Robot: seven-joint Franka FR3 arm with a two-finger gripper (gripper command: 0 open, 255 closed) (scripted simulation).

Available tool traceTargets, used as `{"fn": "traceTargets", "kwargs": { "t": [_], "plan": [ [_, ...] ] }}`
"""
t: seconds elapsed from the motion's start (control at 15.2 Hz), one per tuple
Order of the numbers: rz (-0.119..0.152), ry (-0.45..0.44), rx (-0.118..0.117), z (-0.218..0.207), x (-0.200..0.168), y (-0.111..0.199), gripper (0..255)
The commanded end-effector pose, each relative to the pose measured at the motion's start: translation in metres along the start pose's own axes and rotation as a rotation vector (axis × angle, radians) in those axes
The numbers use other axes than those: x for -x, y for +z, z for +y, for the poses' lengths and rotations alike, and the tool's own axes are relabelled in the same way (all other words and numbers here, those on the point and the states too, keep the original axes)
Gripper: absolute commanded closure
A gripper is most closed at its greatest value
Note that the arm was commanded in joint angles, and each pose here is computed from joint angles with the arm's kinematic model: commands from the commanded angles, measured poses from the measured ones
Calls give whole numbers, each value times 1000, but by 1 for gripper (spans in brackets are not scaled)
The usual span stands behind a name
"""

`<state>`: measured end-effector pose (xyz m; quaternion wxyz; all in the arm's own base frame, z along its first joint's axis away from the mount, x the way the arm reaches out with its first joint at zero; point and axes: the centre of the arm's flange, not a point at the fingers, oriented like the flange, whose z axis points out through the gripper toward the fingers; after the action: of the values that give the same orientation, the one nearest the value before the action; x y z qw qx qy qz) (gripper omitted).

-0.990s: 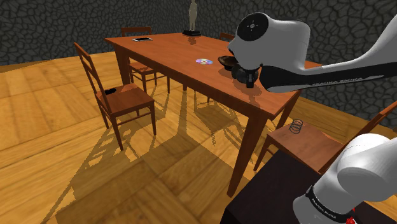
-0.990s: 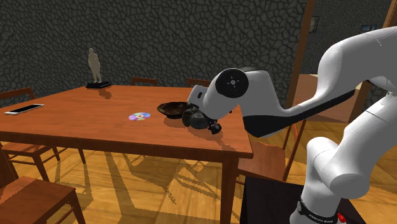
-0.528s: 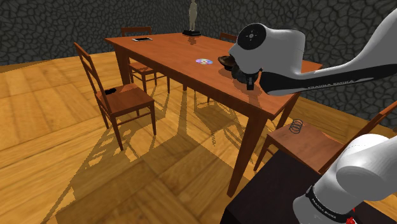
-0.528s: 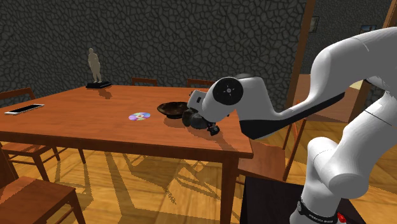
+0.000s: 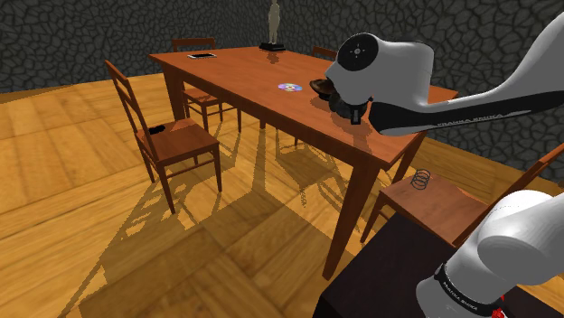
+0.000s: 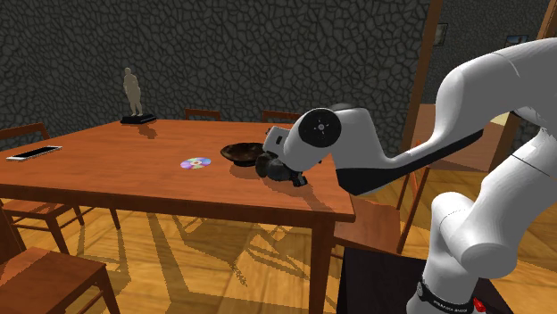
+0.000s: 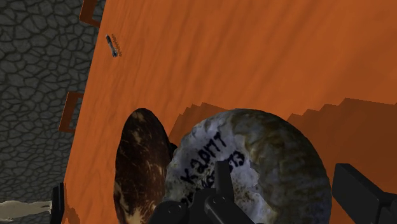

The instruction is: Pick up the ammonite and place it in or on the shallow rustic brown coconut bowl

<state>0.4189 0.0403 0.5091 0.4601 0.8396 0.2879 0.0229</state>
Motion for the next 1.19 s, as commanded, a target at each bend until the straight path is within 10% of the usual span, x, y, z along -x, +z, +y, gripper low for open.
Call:
{"fn": "traceTargets", "kwargs": {
  "t": [0.0,1.12],
  "plan": [
    [0,0,-1,0,0,0,255],
    [0,0,0,41,12,-30,255]
  ]
}}
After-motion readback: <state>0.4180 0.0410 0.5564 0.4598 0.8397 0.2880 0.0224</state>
